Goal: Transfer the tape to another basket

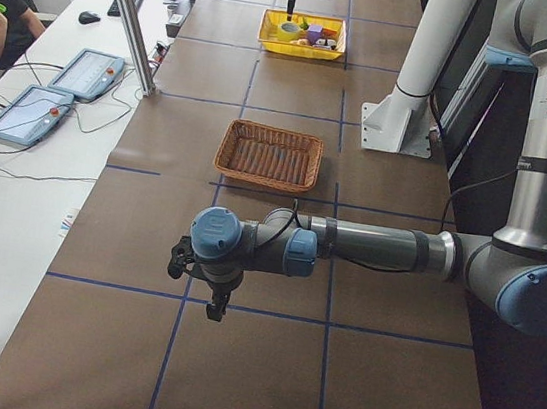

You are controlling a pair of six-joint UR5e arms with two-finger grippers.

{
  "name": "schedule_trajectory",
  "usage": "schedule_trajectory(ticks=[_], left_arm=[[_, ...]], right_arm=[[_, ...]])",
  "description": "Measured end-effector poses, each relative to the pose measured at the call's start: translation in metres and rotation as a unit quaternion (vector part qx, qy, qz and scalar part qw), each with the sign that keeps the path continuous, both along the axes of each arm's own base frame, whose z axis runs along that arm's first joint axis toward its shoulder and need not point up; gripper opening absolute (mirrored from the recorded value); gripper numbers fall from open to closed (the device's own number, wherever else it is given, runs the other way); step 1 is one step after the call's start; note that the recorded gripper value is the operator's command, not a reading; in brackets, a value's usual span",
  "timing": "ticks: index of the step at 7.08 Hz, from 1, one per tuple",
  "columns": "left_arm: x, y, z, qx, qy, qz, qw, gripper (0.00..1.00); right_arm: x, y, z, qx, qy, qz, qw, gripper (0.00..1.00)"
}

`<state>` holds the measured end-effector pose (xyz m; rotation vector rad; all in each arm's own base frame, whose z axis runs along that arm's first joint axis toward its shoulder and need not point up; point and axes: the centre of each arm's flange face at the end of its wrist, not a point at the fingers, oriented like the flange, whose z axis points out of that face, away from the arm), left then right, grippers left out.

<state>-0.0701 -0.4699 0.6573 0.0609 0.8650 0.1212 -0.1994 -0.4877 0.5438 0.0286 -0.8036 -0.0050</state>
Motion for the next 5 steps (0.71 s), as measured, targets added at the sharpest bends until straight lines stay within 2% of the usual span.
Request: schedule_trajectory(ticks=[5], left_arm=[[0.000,0.001,0.001,-0.001,0.000,0.000,1.0000,1.00]], right_arm=[[-0.021,0.000,0.031,-0.024,0.016,-0.018,0.9994,0.99]])
